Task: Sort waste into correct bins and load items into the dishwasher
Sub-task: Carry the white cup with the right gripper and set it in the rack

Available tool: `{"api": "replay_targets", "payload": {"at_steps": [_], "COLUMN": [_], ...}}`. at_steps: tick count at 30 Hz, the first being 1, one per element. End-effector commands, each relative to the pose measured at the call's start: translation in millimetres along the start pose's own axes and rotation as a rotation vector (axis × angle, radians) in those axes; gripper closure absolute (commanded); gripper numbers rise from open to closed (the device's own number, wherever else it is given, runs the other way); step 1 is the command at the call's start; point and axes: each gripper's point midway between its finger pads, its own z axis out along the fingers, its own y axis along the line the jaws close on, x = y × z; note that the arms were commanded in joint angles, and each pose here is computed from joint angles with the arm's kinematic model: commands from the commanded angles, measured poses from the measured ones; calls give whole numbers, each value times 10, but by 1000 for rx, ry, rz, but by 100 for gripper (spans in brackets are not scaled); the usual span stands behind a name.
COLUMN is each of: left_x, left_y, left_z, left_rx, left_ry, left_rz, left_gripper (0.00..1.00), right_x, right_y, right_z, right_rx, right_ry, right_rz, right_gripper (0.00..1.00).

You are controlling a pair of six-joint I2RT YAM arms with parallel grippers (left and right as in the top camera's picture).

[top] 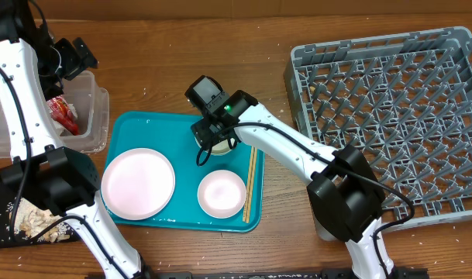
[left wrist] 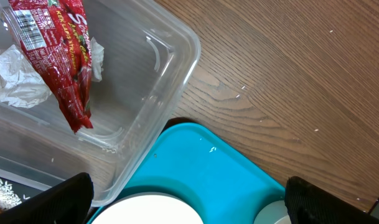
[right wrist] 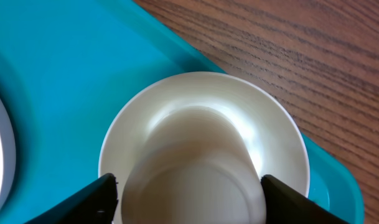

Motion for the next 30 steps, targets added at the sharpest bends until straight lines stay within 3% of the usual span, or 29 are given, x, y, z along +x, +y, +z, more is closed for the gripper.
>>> {"api": "replay_targets", "payload": {"at_steps": [1, 8, 16, 19, 22, 26, 30], "left_x": [-24, -24, -24, -24, -24, -24, -24], "left_y": [-26, -26, -26, -26, -26, -26, -26], "left_z": [-71, -71, -71, -71, -71, -71, -71], "left_rx": [-1, -1, -1, -1, -1, -1, -1], "left_ry": [-25, -25, -25, -25, -25, -25, -25], "left_rz": [24, 24, 24, 24, 24, 24, 24], "left_gripper": [0, 0, 0, 0, 0, 0, 0], "right_x": [41, -13, -583, -909, -978, -624, -278], "right_y": [-32, -33, -260, -735, -1387, -2609, -3381], "right_z": [83, -25, -846, -1360, -1621, -1742, -1880], "right_rx": [12, 12, 10, 37, 101, 213, 285], "right_ry": [16, 16, -99, -210, -256, -209, -198], "right_rz": [5, 29, 90, 178, 288, 509, 667], "right_gripper": [29, 43, 49, 49, 49, 49, 48]}}
